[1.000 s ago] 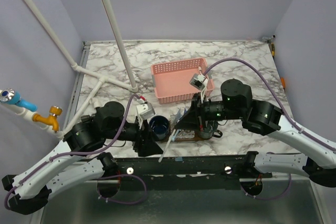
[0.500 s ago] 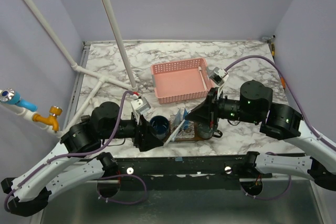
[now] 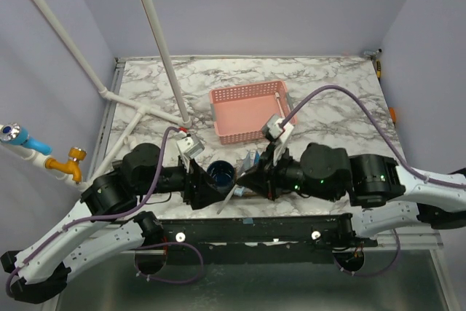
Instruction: Prepare toiletry sets of a toothbrush and toothpaste on the tray
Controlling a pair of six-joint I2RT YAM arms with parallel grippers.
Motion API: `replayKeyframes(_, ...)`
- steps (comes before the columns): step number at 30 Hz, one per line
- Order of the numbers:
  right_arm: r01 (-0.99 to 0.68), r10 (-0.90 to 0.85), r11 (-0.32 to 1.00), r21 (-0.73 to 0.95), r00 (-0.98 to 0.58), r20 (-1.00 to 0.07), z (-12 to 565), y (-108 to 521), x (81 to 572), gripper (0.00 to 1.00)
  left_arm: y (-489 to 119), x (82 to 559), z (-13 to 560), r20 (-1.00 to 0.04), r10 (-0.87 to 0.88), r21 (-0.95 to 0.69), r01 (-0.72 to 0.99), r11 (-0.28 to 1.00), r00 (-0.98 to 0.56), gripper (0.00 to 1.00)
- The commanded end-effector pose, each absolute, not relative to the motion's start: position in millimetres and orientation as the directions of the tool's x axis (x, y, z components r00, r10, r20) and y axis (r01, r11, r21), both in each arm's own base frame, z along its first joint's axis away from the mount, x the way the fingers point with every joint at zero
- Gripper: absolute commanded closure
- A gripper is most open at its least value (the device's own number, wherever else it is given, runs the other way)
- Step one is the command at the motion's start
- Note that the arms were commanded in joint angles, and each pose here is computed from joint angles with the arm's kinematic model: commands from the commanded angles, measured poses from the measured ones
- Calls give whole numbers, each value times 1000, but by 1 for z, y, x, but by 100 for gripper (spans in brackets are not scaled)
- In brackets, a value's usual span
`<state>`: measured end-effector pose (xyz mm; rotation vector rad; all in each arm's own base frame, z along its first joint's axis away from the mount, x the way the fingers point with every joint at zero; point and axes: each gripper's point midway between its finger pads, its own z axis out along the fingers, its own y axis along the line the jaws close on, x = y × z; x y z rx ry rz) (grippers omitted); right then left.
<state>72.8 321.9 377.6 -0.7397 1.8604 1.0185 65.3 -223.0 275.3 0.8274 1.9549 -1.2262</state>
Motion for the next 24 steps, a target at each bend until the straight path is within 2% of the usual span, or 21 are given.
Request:
replayKeyframes(1, -719, -122, 675, 166, -330, -936, 381, 318, 80, 99, -220, 71, 273, -820, 129, -479, 792, 379, -558, 32)
replayKeyframes(5, -656, -174, 753, 55, -279, -944, 373, 320, 80, 100, -218, 72, 271, -823, 122, -475, 791, 386, -554, 32)
replayKeyframes(10, -555, -153, 832, 2, -233, -960, 372, 307, 90, 100, -213, 73, 269, -831, 108, -467, 789, 399, -546, 32)
replayKeyframes(24, -445, -180, 893, -64, -224, -958, 345, 276, 103, 100, -200, 93, 260, -849, 57, -425, 743, 517, -525, 32)
